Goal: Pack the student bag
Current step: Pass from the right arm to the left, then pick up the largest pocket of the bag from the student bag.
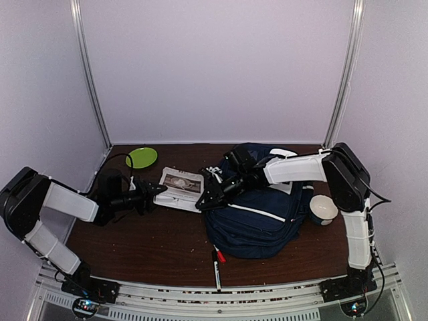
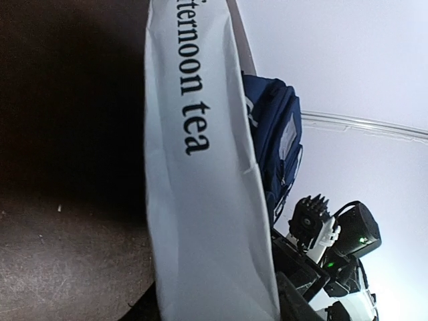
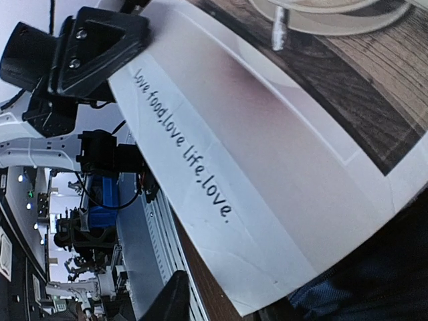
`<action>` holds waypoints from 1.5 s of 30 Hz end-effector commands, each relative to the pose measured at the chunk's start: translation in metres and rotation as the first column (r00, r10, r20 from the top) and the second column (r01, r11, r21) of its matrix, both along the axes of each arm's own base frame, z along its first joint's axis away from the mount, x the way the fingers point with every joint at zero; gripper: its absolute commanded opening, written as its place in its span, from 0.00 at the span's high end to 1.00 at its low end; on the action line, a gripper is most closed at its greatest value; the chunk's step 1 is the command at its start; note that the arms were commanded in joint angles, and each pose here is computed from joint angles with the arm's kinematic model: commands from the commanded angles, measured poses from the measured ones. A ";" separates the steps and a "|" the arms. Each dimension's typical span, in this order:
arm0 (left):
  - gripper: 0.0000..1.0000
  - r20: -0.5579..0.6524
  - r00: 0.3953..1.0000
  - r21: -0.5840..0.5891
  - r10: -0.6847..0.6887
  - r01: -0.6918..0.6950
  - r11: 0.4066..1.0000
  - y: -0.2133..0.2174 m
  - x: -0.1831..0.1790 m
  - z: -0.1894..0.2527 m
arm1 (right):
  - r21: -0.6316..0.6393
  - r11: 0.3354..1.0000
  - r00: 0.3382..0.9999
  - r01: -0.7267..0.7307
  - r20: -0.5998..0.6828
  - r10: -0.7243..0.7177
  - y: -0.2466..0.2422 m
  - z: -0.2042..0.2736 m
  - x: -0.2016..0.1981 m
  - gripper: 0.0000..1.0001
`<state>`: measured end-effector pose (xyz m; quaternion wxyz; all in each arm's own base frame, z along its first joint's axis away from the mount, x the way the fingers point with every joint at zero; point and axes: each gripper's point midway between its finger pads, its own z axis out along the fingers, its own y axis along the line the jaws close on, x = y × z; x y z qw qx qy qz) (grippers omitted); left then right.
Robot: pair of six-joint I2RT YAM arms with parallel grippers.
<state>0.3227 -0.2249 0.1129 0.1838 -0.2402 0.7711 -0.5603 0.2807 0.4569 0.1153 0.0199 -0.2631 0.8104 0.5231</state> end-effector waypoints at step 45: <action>0.61 0.477 0.733 0.376 -0.484 0.328 0.867 -0.024 -0.052 0.196 | -0.435 0.900 0.489 0.017 0.789 0.372 -0.202 0.100 -0.043 0.41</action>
